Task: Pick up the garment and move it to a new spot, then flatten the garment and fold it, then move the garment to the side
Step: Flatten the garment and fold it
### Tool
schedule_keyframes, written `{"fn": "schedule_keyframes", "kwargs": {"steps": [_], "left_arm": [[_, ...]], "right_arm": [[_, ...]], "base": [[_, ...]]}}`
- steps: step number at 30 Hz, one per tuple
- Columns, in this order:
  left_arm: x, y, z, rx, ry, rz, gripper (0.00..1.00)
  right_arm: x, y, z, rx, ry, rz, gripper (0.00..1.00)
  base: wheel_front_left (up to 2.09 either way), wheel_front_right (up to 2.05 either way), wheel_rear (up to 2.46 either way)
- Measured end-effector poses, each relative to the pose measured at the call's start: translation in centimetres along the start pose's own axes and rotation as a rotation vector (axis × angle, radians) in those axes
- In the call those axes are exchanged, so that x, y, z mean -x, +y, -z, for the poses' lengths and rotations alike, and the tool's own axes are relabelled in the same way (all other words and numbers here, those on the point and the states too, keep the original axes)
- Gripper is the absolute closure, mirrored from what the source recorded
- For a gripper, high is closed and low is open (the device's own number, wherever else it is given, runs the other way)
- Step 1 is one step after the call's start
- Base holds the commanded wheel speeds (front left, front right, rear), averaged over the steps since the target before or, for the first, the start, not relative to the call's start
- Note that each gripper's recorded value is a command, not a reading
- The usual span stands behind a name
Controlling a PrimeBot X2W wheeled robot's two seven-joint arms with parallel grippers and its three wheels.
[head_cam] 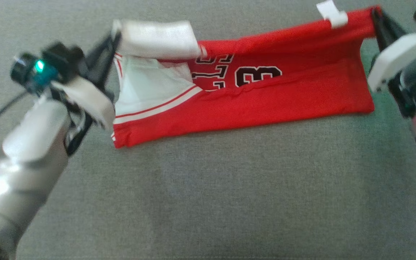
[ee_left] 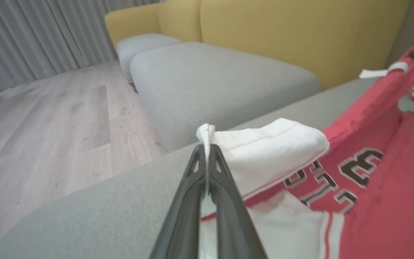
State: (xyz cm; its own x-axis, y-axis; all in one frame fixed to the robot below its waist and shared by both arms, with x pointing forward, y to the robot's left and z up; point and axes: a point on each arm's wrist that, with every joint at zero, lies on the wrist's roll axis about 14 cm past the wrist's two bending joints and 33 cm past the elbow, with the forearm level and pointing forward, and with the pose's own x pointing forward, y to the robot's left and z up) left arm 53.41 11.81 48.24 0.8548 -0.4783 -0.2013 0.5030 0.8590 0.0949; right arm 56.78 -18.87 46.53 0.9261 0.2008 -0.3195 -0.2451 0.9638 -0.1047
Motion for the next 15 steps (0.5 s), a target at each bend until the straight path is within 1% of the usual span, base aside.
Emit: {"fn": "schedule_keyframes", "kwargs": {"steps": [2,3,6,11,15], "left_arm": [[1.4,-0.9,1.6,-0.016,0.068,0.032,1.0],[3.0,-1.7,3.4,-0.021,0.134,0.057,1.0],[4.8,-2.3,5.5,-0.004,0.201,0.07,1.0],[5.6,-4.0,7.1,0.047,0.259,0.104,1.0],[6.1,-4.6,8.1,0.038,0.305,0.125,1.0]], "right_arm": [[0.8,0.4,1.2,0.006,0.048,-0.026,1.0],[1.9,0.6,2.5,0.007,0.1,-0.05,1.0],[3.2,0.3,4.5,0.027,0.199,-0.074,1.0],[4.8,-0.2,6.1,0.055,0.3,-0.109,1.0],[5.8,-1.2,6.7,0.078,0.354,-0.11,1.0]], "base": [[0.0,0.0,0.0],[0.0,0.0,0.0],[0.0,0.0,0.0],[0.0,0.0,0.0],[0.0,0.0,0.0]]}}
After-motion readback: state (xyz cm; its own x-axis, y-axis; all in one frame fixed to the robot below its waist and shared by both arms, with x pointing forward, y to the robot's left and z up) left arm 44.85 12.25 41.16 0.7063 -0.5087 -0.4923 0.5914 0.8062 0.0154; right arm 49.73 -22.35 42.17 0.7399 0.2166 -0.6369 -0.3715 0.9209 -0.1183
